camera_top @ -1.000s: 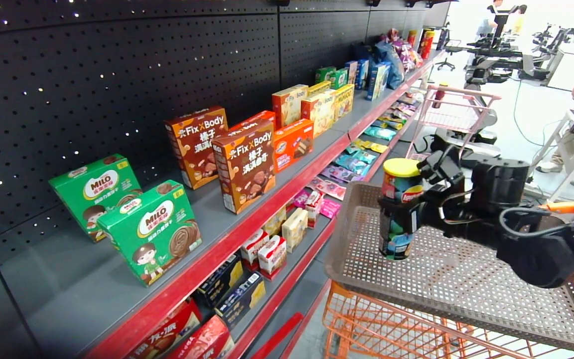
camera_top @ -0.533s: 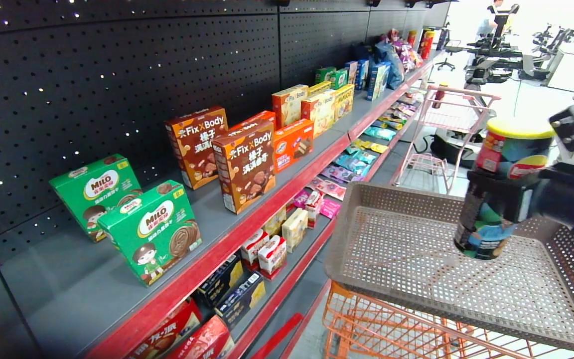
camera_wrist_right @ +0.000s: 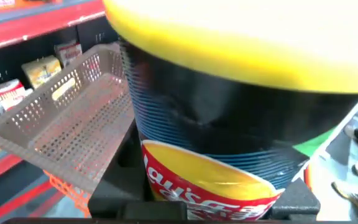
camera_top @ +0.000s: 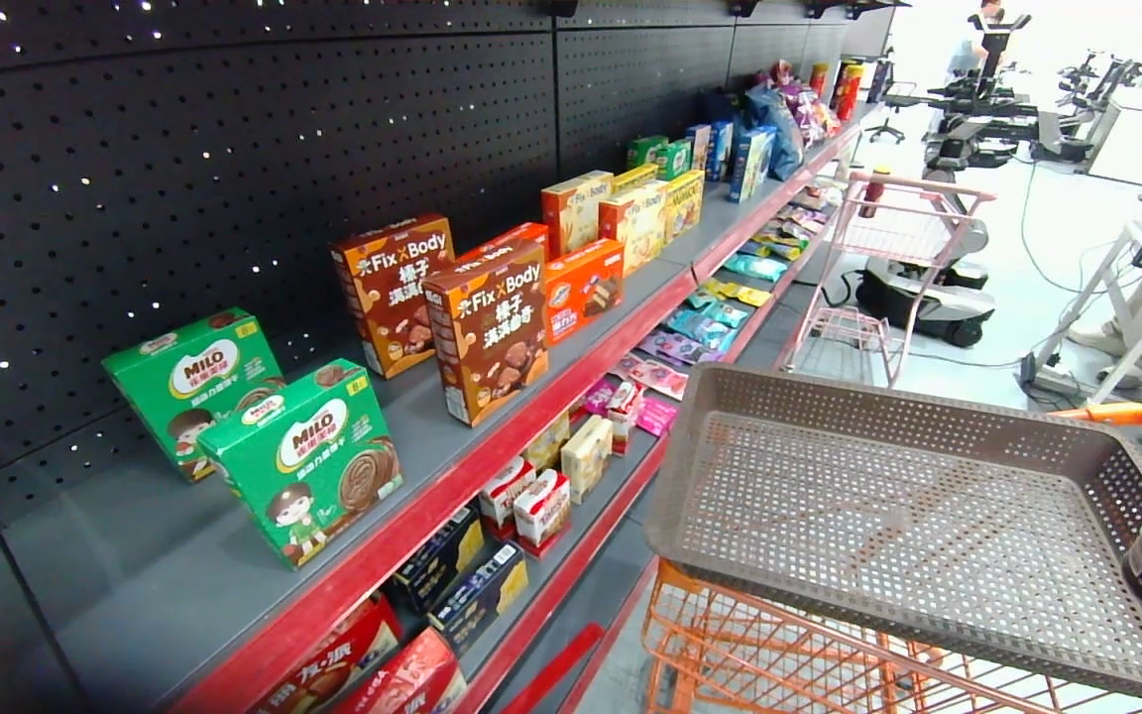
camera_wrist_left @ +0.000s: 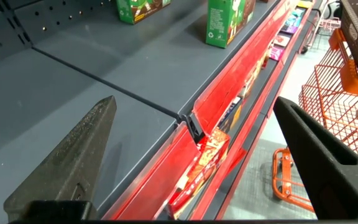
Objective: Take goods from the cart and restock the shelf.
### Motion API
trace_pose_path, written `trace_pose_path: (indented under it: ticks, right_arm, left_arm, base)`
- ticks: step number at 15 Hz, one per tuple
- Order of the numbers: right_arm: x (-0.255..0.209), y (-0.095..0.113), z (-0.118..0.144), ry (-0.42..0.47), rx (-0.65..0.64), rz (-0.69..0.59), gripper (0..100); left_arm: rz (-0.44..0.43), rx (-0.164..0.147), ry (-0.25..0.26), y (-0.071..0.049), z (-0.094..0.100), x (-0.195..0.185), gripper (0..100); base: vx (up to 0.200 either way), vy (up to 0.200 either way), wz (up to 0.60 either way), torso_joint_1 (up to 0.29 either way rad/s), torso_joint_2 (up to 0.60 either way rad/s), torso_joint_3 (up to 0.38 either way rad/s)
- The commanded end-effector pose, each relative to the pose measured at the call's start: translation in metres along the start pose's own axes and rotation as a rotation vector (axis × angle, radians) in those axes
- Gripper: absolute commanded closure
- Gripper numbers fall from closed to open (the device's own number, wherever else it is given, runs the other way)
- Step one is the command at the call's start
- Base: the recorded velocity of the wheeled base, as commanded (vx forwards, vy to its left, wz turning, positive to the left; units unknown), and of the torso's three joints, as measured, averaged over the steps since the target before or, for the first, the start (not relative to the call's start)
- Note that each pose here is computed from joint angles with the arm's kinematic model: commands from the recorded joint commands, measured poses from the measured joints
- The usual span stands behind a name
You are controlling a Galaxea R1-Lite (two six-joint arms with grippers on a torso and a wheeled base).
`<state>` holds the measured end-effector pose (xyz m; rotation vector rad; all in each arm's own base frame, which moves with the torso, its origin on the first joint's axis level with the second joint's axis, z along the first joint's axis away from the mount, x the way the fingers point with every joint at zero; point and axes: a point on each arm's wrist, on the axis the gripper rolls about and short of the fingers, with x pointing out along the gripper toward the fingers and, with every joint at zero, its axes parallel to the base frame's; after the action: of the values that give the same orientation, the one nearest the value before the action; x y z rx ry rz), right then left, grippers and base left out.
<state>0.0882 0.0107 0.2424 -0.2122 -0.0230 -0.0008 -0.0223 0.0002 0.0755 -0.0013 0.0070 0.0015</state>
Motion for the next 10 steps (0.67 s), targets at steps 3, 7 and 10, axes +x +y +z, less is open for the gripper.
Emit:
trace_pose_path:
  ticks: [3, 7, 10]
  right_arm:
    - [-0.007, 0.001, -0.002, -0.021, 0.003, 0.019, 100]
    - [-0.007, 0.004, -0.01, 0.006, -0.002, 0.031, 100]
    - [-0.006, 0.004, -0.013, 0.016, -0.004, 0.033, 100]
  left_arm:
    - [0.003, 0.0, 0.001, 0.0, 0.0, 0.0, 0]
    - [0.002, 0.0, 0.001, 0.0, 0.0, 0.0, 0]
    - [0.002, 0.0, 0.001, 0.0, 0.0, 0.0, 0]
  base:
    - [0.0, 0.0, 0.6, -0.001, 0.0, 0.005]
    - [0.0, 0.0, 0.6, 0.002, 0.0, 0.001]
    - [0.0, 0.0, 0.6, 0.005, 0.0, 0.002]
